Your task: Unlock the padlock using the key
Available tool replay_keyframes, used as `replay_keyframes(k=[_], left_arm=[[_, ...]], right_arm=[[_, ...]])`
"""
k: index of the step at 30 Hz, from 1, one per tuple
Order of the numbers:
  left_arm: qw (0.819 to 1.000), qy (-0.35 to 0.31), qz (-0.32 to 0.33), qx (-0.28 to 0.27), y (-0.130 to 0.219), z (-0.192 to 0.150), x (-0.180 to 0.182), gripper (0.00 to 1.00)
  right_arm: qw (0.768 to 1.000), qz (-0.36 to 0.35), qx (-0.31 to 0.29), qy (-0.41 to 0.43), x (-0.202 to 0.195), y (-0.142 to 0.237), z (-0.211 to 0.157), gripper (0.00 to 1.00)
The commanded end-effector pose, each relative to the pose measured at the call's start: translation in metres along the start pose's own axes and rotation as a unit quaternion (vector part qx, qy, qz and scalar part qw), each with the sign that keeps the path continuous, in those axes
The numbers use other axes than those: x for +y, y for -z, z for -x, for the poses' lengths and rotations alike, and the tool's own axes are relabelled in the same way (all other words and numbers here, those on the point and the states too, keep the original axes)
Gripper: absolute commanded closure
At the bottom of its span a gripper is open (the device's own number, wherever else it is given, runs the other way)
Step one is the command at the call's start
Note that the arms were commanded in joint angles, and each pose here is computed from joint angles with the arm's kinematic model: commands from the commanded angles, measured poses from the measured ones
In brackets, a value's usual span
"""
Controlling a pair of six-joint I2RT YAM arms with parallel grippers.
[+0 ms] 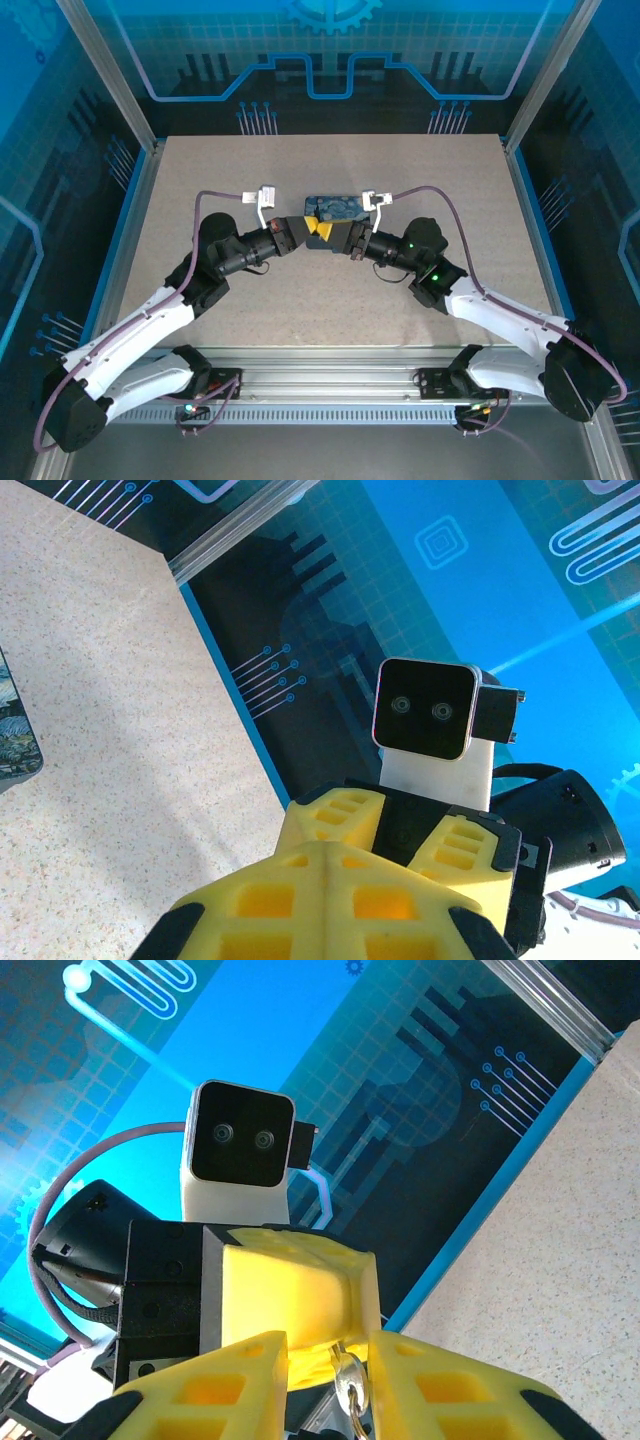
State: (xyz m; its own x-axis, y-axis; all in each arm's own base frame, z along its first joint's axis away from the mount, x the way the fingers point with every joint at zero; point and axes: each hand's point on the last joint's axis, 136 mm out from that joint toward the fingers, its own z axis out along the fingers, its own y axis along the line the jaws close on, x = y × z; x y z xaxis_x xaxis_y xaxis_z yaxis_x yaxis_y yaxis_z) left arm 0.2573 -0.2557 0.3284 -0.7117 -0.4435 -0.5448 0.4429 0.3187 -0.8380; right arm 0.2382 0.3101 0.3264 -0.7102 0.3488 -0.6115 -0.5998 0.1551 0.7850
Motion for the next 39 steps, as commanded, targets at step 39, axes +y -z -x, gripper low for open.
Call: replay_keyframes(k=[39], left_arm=[[0.999,-0.006,-0.022,-0.036,0.0092,0.0103,-0.0113,1.0]], right_arm=[[1.0,0.031,0.006,0.002,0.0096,-0.0044,-0.0027,1.0]])
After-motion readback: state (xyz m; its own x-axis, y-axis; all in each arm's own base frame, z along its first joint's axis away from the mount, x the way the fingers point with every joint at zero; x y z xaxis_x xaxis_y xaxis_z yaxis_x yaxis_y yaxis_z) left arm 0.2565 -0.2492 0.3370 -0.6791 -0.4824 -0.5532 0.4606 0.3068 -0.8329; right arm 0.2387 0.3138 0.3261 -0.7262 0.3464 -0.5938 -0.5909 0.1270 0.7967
